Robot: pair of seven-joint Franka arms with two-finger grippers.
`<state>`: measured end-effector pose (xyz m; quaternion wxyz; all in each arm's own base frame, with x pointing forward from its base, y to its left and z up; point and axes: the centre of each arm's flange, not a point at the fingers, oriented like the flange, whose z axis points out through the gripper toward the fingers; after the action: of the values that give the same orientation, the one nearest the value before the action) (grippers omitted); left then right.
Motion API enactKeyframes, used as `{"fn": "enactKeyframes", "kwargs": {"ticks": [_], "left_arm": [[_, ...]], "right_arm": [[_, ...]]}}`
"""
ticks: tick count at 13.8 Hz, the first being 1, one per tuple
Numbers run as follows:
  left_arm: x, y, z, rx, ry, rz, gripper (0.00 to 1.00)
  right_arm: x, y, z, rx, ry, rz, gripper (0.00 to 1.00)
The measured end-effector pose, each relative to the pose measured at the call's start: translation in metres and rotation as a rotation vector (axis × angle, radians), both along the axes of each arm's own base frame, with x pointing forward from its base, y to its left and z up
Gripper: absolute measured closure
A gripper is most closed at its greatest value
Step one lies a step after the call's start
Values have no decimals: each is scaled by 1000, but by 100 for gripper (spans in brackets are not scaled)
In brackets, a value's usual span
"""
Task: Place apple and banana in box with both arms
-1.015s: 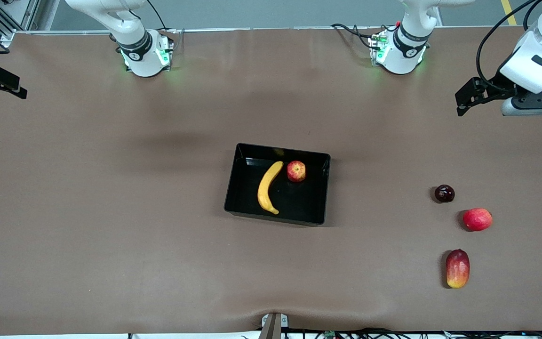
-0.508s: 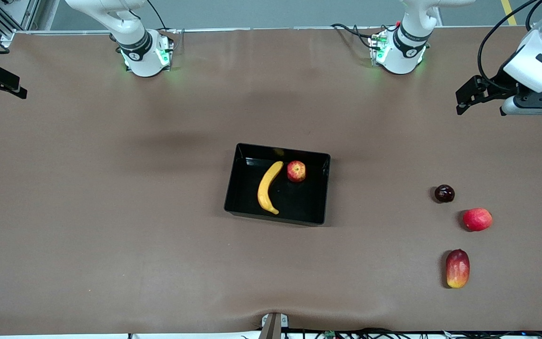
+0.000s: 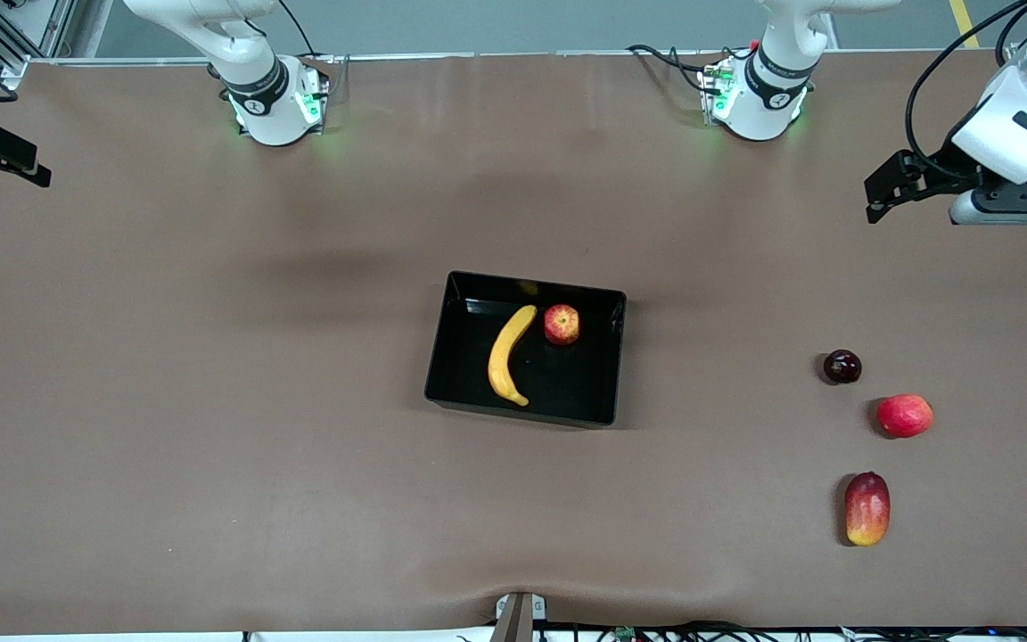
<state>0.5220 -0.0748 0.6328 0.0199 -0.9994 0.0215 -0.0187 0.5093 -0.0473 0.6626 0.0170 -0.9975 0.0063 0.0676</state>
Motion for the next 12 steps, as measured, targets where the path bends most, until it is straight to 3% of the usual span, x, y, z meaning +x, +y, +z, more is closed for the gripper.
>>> {"fn": "enactKeyframes", "kwargs": {"ticks": [6,12], "left_arm": [[1,3,9,3,-20,11,0],[1,5,9,-1,-24,99,0]], "right_arm": [[-1,0,1,0,0,0,0],[-1,0,1,0,-1,1,0]]}}
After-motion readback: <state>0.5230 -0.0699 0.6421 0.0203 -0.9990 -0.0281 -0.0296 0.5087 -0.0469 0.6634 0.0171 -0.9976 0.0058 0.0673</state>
